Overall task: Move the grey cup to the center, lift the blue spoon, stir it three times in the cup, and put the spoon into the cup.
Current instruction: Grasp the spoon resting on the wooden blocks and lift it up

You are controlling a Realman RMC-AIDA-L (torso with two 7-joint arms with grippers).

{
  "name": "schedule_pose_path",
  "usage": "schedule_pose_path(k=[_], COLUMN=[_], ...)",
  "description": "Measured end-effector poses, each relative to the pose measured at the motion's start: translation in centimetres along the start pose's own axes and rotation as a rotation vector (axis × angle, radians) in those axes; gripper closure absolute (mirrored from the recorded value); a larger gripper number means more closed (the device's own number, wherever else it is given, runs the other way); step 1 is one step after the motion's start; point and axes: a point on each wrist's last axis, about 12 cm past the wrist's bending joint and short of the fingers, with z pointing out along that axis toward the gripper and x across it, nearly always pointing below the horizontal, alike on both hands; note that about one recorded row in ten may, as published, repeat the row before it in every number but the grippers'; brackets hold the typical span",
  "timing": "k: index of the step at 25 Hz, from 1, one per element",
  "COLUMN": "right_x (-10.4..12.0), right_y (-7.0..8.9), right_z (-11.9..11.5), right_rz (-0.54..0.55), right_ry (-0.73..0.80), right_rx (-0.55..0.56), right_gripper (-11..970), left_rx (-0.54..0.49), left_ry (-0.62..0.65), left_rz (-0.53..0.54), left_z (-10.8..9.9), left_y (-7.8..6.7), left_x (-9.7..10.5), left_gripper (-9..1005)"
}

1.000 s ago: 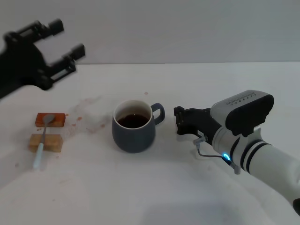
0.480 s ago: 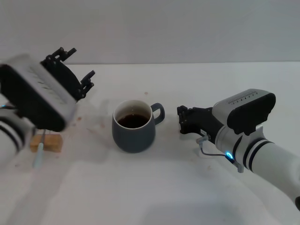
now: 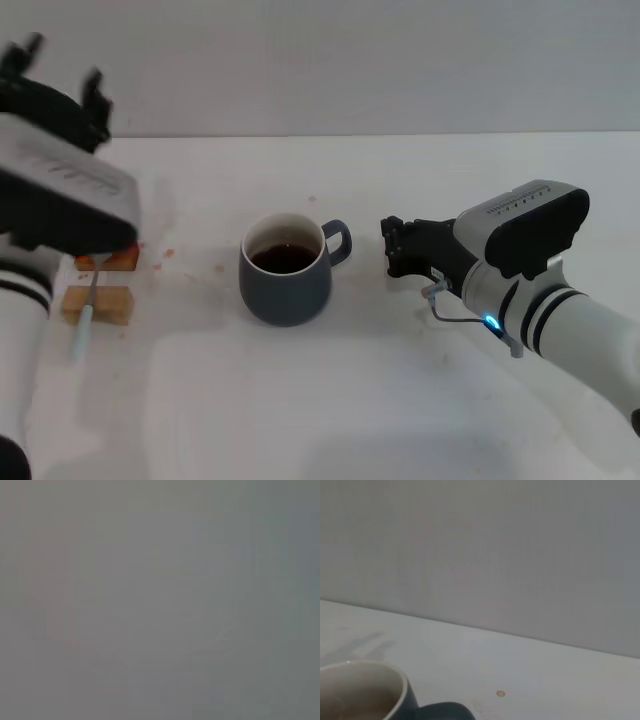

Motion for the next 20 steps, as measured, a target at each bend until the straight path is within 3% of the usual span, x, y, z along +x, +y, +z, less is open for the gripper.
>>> schedule_pose_path(k=[1, 2, 6, 9, 11, 16, 20], right_x=[-0.1, -0.1, -0.2, -0.4, -0.8, -1.1, -1.4], right_y=[-0.1, -0.1, -0.8, -1.4, -2.6, -3.6, -4.2], right_z=[0.0, 0.0, 0.1, 0.0, -0.1, -0.2, -0.3], right_rz=[-0.007, -0.007, -0.014, -0.012, -0.001, 0.003, -0.005], right_ry=[0.000, 0.000, -0.006, -0.020, -0.048, -0.067, -0.084], right_rx=[-0.001, -0.001, 0.019, 0.039, 0.078, 0.113, 0.132], right_gripper=[925, 925, 925, 925, 925, 925, 926], left_rx=[-0.054, -0.054, -0.056, 0.003, 0.105, 0.172, 0.182], left_ry=[-0.050, -0.050, -0.099, -0.096, -0.038, 0.040, 0.059], left_rz=[-0.130, -0.130, -0.453, -0.673, -0.820, -0.919, -0.938], left_z=[-0.5, -0.5, -1.1, -1.3, -1.8, -3.2, -3.7], left_y=[0.4, 0.4, 1.5, 2.2, 1.9, 1.4, 1.3], left_x=[0.3, 0.3, 1.6, 3.0, 4.2, 5.0, 5.0], left_gripper=[365, 365, 365, 365, 365, 365, 365])
